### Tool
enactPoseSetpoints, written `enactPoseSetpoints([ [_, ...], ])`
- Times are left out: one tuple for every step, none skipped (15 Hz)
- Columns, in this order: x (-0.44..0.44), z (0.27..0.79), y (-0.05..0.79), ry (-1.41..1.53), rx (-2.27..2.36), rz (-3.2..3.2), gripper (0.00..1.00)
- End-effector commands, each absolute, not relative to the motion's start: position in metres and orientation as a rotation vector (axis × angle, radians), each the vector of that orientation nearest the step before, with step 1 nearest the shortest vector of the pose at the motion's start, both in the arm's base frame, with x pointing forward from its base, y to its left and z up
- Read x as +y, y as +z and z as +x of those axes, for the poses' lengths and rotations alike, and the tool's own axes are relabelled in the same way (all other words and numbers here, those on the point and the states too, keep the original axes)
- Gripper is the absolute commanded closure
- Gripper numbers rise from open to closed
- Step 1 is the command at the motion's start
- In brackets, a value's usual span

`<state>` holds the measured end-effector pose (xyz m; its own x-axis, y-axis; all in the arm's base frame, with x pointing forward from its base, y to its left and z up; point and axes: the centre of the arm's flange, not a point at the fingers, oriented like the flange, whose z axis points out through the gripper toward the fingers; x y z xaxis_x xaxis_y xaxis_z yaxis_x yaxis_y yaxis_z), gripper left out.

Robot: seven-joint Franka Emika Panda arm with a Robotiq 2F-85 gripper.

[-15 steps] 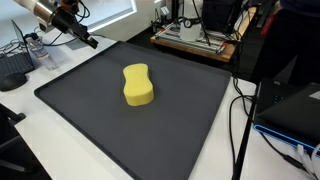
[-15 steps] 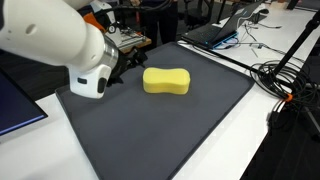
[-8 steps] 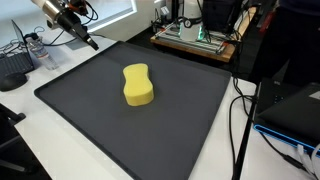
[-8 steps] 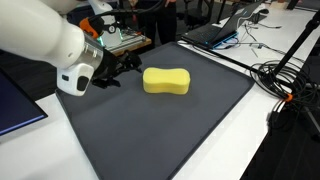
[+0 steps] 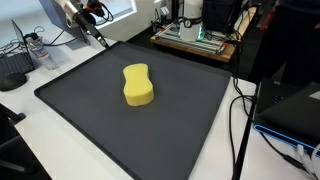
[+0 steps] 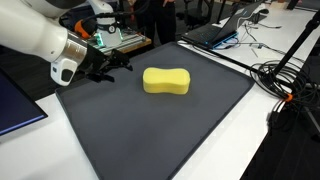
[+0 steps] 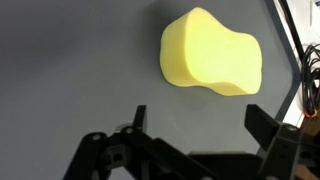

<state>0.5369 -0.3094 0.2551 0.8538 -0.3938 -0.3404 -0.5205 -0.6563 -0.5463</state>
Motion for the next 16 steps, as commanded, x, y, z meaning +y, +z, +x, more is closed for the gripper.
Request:
enactPoseSetpoints([
  [-0.27, 0.462, 0.259, 0.201, 0.723, -2.367, 0.0],
  [-0.265, 0.452, 0.259, 0.223, 0.758, -2.357, 0.0],
  [-0.259, 0.441, 0.259, 0.223, 0.772, -2.359, 0.0],
  [-0.251, 0.432, 0.259, 0.237, 0.792, -2.358, 0.0],
  [-0.242, 0.422, 0.261, 0.255, 0.789, -2.357, 0.0],
  [-0.231, 0.414, 0.263, 0.283, 0.787, -2.358, 0.0],
  [-0.22, 0.408, 0.264, 0.3, 0.79, -2.359, 0.0],
  [-0.208, 0.403, 0.267, 0.325, 0.795, -2.359, 0.0],
  [-0.196, 0.397, 0.269, 0.337, 0.803, -2.359, 0.0],
  [-0.184, 0.392, 0.273, 0.337, 0.823, -2.362, 0.0],
  [-0.172, 0.39, 0.276, 0.321, 0.857, -2.372, 0.0],
  [-0.161, 0.389, 0.281, 0.306, 0.886, -2.384, 0.0],
  [-0.149, 0.394, 0.288, 0.286, 0.913, -2.405, 0.0],
  [-0.138, 0.398, 0.294, 0.27, 0.909, -2.43, 0.0],
  [-0.128, 0.404, 0.302, 0.256, 0.909, -2.457, 0.0],
  [-0.117, 0.413, 0.311, 0.239, 0.916, -2.477, 0.0],
])
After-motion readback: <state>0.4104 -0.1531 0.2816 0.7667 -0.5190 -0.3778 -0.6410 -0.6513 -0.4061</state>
